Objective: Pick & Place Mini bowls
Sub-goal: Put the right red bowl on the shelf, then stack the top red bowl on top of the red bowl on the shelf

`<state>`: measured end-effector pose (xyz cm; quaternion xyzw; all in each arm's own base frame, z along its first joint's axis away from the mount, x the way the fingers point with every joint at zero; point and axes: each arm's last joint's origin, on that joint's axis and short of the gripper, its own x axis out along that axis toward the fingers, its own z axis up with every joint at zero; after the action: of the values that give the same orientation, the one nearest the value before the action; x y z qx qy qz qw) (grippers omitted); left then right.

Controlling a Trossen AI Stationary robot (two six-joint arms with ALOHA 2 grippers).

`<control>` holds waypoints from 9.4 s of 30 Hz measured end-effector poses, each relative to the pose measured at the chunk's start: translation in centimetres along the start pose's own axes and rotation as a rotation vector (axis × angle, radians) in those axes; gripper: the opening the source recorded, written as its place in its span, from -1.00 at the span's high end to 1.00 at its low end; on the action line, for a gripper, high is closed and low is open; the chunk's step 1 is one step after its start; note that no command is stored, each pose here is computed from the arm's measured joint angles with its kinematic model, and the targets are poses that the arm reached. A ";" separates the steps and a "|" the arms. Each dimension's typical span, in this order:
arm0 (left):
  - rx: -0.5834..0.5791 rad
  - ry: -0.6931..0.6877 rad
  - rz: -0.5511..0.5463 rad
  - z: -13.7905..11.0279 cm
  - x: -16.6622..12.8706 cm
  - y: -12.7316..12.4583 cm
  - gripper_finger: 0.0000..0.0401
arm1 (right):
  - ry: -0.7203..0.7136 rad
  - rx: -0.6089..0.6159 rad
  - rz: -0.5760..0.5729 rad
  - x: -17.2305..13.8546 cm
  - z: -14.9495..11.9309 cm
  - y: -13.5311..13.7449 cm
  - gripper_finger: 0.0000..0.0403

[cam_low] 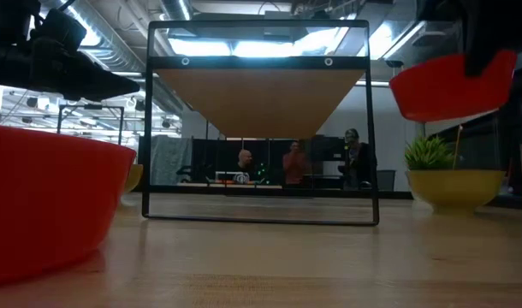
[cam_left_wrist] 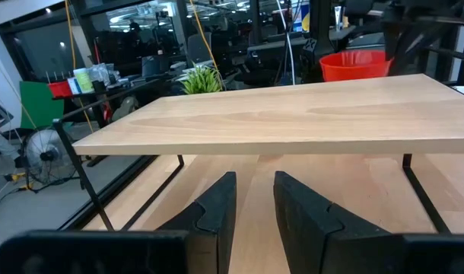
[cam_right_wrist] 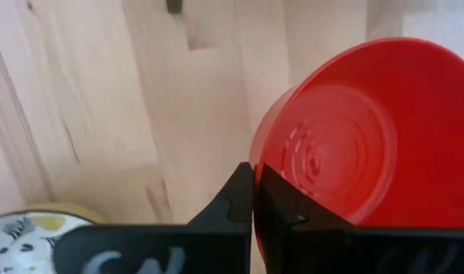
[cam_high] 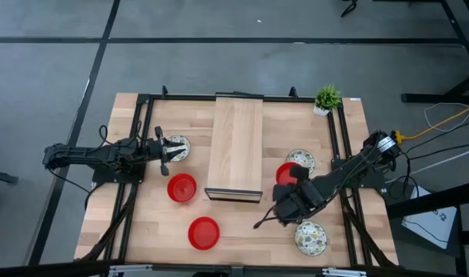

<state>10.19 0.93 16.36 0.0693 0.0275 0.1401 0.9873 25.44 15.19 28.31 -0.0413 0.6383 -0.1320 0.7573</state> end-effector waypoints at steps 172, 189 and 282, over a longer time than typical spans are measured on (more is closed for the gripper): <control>0.000 0.001 0.000 0.0 0.0 0.0 0.57 | -0.486 0.033 -0.005 -0.7 15.0 -23.5 0.63; 0.000 0.000 0.000 0.0 0.0 0.0 0.57 | -0.439 0.309 0.219 -3.6 14.3 -20.8 0.63; 0.015 -0.003 0.001 0.0 0.0 0.0 0.57 | -1.529 0.027 0.329 11.7 -12.7 -13.4 0.63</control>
<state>10.19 0.94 16.39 0.0771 0.0273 0.1404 0.9867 12.82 0.71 17.90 -0.0164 -0.0645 0.0392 0.9970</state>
